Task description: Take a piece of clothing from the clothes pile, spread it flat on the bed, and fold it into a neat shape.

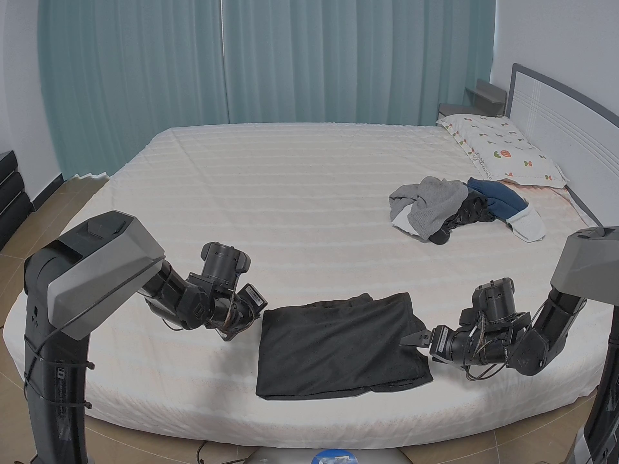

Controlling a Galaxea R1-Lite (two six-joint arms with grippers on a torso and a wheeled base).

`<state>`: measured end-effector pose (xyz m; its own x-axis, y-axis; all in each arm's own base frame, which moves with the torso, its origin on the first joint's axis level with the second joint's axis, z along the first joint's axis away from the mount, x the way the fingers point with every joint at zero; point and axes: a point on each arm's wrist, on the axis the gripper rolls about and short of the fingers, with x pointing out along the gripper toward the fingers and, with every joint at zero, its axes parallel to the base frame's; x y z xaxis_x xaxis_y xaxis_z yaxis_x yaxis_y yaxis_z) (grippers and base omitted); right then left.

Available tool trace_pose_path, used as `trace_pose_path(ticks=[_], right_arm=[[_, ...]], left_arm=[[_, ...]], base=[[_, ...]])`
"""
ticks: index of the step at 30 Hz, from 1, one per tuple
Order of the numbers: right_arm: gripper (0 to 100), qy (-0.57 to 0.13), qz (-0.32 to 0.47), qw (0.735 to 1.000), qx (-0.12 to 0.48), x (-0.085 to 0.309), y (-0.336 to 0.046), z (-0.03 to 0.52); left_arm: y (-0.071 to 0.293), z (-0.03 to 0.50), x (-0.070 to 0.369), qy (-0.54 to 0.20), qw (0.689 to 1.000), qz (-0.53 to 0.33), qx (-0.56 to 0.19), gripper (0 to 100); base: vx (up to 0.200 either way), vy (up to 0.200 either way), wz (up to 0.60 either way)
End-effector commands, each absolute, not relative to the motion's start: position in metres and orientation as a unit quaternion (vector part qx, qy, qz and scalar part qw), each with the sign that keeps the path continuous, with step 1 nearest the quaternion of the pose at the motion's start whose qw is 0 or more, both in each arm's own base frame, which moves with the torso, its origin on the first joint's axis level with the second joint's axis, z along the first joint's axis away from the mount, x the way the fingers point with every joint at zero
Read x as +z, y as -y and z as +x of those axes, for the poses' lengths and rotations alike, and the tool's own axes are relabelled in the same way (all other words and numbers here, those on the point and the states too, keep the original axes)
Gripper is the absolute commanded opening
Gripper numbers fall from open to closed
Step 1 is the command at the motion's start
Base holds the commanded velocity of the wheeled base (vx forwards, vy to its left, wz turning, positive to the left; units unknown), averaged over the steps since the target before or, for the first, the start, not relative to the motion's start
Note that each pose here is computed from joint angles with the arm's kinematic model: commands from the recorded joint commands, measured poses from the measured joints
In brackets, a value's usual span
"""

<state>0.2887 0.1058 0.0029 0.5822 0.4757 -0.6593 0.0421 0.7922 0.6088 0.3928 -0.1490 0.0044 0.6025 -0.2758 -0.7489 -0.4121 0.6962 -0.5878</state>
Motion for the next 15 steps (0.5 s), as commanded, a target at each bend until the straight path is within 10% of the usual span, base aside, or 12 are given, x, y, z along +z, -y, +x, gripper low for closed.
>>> trace_pose_path(ticks=[1, 12, 13, 15], right_arm=[[100, -0.438, 0.293, 0.838, 0.139, 0.005, -0.111, 0.287], [100, -0.445, 0.285, 0.836, 0.149, -0.008, -0.118, 0.282], [0, -0.445, 0.283, 0.836, 0.15, -0.011, -0.118, 0.281], [0, -0.448, 0.278, 0.837, 0.147, -0.014, -0.116, 0.278]], left_arm=[[0.146, 0.392, 0.011, -0.441, 0.806, -0.393, 0.038, 0], [0.146, 0.392, 0.011, -0.442, 0.806, -0.392, 0.037, 0], [0.146, 0.392, 0.011, -0.441, 0.807, -0.392, 0.037, 0], [0.146, 0.392, 0.011, -0.442, 0.806, -0.392, 0.036, 0]], base=[[0.0, 0.0, 0.0], [0.0, 0.0, 0.0], [0.0, 0.0, 0.0], [0.0, 0.0, 0.0]])
